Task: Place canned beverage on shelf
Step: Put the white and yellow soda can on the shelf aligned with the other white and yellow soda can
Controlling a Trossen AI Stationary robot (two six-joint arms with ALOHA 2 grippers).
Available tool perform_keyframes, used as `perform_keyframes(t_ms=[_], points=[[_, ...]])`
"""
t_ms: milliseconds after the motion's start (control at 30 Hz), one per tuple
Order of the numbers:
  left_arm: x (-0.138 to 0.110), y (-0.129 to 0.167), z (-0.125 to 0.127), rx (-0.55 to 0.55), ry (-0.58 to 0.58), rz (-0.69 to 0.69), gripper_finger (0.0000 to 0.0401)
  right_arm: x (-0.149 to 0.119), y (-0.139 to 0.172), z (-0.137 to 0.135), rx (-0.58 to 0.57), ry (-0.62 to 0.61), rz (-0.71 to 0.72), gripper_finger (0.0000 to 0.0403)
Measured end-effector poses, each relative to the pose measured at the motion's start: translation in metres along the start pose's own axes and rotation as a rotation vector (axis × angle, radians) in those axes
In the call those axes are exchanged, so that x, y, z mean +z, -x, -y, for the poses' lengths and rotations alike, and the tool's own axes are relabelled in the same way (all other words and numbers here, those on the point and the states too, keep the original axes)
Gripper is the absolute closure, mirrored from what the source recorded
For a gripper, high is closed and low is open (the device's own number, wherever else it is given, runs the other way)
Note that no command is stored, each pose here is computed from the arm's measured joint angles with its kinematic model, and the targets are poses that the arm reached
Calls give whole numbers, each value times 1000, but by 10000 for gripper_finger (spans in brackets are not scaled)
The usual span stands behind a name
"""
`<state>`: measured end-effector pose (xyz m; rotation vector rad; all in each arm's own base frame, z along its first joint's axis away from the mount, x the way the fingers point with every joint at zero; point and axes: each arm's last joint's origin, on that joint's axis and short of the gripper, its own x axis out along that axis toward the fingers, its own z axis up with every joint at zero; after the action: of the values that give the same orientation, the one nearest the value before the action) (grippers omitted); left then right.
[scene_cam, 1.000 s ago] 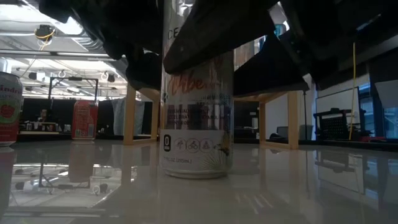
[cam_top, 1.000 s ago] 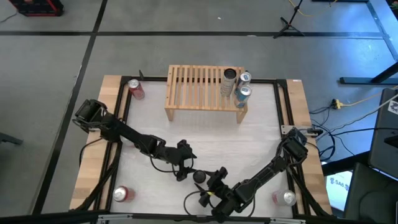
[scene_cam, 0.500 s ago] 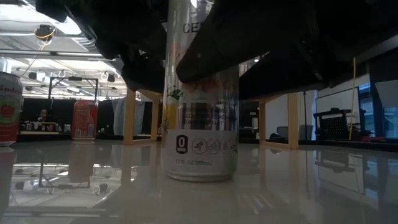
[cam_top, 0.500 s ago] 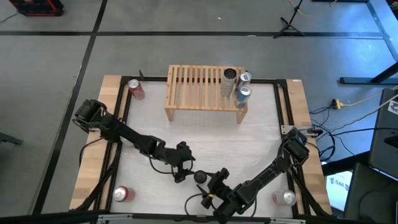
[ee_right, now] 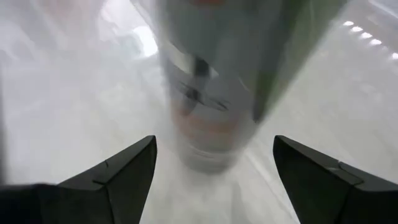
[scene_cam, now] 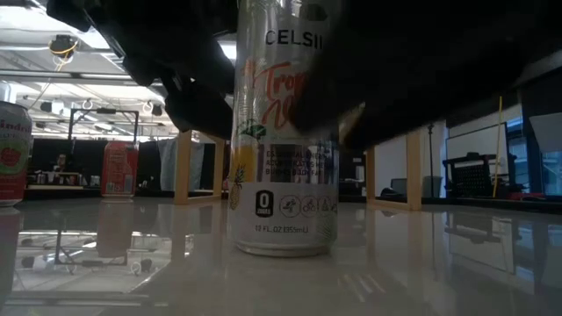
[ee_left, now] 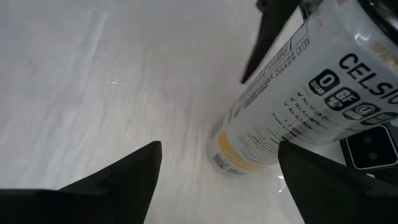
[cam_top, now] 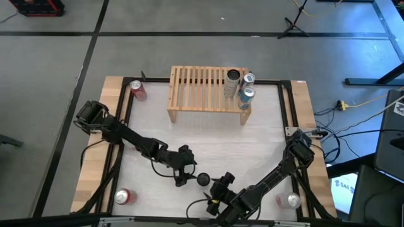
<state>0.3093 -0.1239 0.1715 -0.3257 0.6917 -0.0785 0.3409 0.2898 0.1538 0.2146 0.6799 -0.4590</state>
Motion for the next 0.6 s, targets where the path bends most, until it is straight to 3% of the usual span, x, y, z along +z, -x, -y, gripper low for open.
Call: perform_keyframes(t_ms=[200,400,600], points=[[0,0,0,3,0,3,83,-3,12,-8,-10,-24,152,91],[0,0,0,5,1,4,83,0,9,-6,-10,-83,147,90],[0,0,0,5,1,4,83,1,10,-9,2,-114,182,46]])
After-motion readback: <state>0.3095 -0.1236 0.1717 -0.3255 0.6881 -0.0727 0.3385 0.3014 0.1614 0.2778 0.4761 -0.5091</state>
